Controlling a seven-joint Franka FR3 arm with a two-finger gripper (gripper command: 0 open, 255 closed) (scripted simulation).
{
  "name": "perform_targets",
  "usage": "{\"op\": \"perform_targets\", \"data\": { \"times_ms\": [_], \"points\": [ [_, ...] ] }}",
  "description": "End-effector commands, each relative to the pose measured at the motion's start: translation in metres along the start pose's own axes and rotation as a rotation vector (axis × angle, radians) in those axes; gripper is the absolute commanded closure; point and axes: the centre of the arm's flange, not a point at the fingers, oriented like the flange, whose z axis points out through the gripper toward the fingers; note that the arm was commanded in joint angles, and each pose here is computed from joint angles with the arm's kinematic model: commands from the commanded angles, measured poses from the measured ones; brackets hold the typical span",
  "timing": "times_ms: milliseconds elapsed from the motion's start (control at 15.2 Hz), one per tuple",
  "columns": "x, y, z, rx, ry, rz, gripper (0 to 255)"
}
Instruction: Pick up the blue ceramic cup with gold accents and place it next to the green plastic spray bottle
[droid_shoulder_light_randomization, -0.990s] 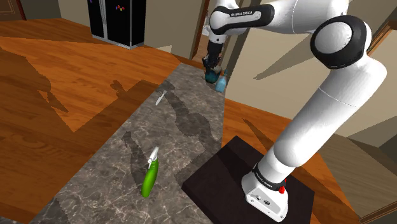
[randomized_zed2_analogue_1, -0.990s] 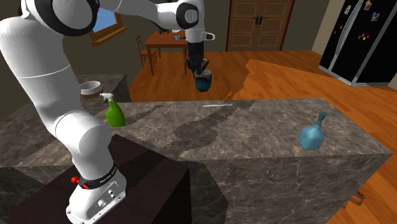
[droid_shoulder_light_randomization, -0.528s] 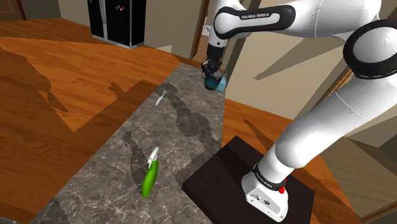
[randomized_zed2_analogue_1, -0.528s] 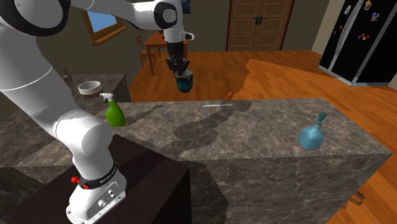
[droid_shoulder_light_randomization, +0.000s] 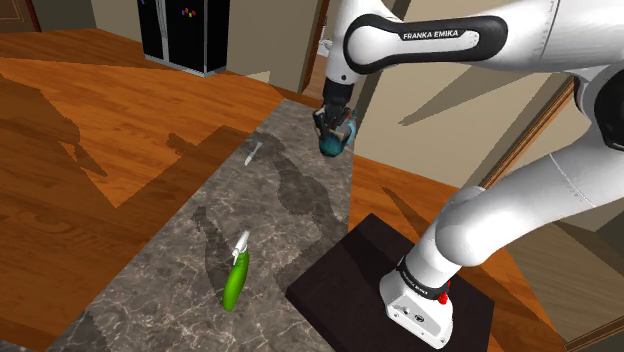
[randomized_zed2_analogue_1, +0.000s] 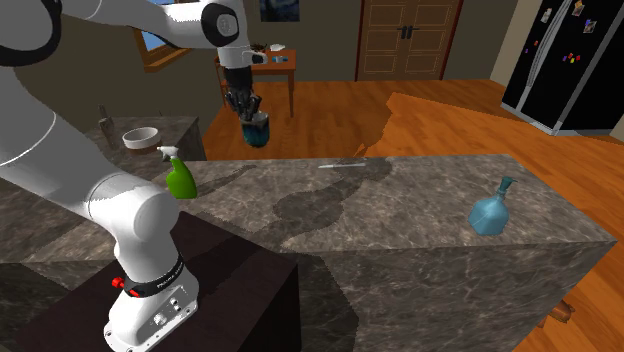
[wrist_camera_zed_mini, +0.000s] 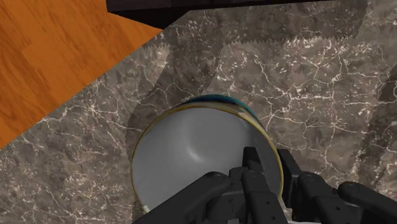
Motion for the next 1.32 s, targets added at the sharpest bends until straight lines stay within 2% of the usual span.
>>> {"op": "perform_targets", "data": {
  "times_ms": [0, 1254],
  "points": [
    [-0.019, -0.018, -0.001, 0.0, 0.0, 0.002, 255],
    [-0.183, -0.208, -0.008, 0.0, 0.0, 0.002, 255]
  ]
}}
